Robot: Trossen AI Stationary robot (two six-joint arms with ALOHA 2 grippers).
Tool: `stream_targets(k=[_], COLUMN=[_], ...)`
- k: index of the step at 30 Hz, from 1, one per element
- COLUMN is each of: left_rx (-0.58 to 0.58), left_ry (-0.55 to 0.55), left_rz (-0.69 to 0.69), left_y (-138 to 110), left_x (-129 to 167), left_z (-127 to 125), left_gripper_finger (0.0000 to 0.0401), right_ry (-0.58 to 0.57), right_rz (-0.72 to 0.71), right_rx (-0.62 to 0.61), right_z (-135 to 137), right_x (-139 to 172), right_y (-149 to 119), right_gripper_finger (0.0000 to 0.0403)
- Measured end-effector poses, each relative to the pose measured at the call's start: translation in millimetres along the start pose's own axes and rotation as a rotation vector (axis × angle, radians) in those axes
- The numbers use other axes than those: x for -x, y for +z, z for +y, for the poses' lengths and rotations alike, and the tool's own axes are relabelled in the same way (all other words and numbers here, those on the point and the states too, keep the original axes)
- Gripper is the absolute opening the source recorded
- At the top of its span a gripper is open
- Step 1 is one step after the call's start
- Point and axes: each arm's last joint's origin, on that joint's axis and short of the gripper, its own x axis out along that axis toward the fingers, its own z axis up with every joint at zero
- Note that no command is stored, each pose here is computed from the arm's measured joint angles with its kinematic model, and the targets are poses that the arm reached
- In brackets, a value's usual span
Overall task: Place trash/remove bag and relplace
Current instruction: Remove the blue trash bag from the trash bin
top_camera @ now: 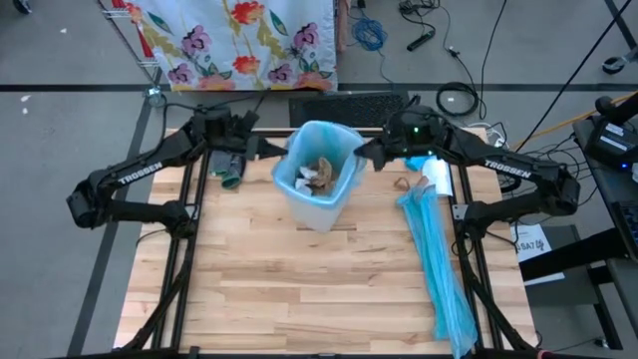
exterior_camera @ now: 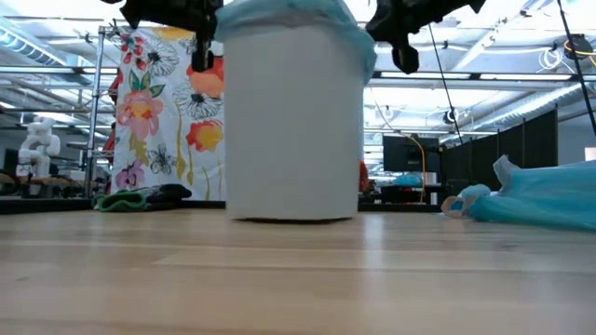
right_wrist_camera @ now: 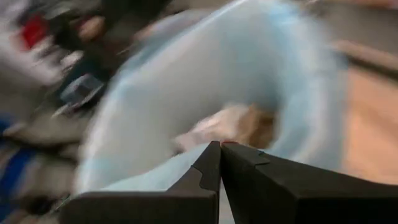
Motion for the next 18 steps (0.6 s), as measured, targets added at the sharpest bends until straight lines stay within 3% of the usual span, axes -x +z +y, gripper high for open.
stream_targets(k=[2,5,9,13,16,18], left_rx=[-0.014,-0.04,-0.045,-0.039,-0.043,-0.057], left_ry=[-0.048,-0.03,-0.012,-0.024,-0.01,-0.01], left_rz=[0.04,0.044,0.011,0.06,0.034,0.024], left_y=[-4,-9,-7,-14,-13,-15], left_x=[-4,-8,-8,-11,-13,-14], left_z=[-6,-8,-9,-11,-12,-15], left_gripper_finger=[0.0,0.0,0.0,0.0,0.0,0.0], right_ry=[-0.011,0.145,0.082,0.18,0.082,0.156], right_rz=[-0.018,0.022,-0.039,-0.033,-0.067,-0.039], right_rx=[-0.009,0.031,0.022,0.048,0.02,0.043], right_z=[-2,6,9,15,10,12], right_x=[-2,-4,-4,-5,-6,-8], right_y=[2,3,3,5,5,5], right_gripper_finger=[0.0,0.0,0.0,0.0,0.0,0.0])
